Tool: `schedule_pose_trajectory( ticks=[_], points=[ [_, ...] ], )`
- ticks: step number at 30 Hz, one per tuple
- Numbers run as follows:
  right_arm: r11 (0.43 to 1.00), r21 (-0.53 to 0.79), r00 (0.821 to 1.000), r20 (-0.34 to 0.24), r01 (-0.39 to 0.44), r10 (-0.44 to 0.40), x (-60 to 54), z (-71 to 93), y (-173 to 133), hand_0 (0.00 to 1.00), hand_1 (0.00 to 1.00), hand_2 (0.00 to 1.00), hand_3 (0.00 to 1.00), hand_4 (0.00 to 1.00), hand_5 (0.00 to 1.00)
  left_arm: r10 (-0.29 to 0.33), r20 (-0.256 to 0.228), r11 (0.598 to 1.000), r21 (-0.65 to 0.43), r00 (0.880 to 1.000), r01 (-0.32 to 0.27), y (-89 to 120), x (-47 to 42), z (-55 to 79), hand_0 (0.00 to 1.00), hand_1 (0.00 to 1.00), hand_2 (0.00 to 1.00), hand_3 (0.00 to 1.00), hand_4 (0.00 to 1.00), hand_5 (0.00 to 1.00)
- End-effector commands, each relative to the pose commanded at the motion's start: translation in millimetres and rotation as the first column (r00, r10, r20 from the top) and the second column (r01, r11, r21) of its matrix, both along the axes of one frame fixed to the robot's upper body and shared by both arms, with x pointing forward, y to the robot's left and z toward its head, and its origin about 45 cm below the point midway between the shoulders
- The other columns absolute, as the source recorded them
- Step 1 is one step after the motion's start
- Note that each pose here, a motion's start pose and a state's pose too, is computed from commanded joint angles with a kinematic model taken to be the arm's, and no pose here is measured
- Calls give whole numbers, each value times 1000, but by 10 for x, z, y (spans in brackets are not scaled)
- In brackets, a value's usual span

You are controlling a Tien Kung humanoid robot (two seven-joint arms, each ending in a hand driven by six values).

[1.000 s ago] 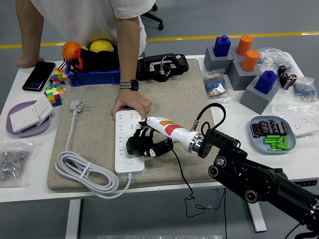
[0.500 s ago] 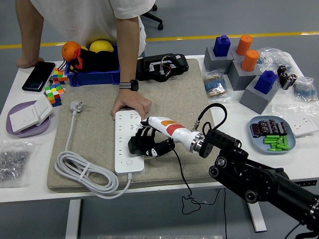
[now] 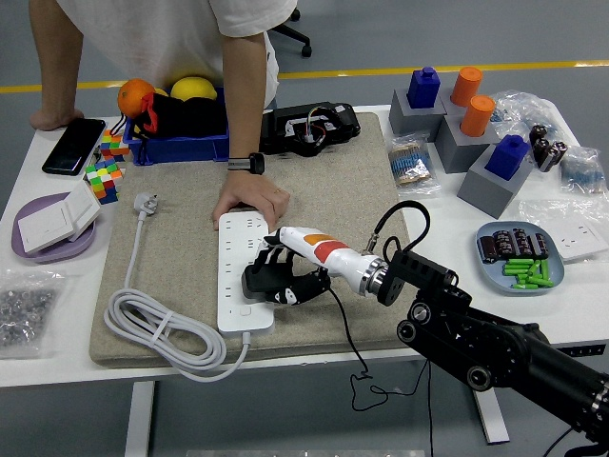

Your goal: Press the white button,pick up the black plug,place it near the board,insert it into the board

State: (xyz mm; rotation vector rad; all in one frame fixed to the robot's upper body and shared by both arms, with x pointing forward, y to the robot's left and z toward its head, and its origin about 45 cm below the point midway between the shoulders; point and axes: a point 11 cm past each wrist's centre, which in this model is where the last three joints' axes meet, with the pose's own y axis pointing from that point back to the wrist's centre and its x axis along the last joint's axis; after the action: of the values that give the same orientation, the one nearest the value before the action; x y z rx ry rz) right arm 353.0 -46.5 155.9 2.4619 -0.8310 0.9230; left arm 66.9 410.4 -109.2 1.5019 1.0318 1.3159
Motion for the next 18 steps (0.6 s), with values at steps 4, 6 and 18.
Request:
schedule_pose_trajectory(
  ticks=[4,6,18],
  points=[
    [1000,12,1000,10,2,-3,4,2,-11,441,531,564,525,883,2,-1,0,1000,1,1000,1,4,1,1,703,670,622,677,477,206],
    [1000,23,1000,15,0,0,-2,12,-4,440,538,568,520,876,2,0,0,1000,0,1000,0,3,0,1,703,669,622,676,476,206],
    [1000,18,1000,8,-16,16,-49,-36,10,420,525,562,527,858,2,3,-1,1000,-1,1000,-3,-2,-12,-3,703,669,622,675,474,203]
  ],
)
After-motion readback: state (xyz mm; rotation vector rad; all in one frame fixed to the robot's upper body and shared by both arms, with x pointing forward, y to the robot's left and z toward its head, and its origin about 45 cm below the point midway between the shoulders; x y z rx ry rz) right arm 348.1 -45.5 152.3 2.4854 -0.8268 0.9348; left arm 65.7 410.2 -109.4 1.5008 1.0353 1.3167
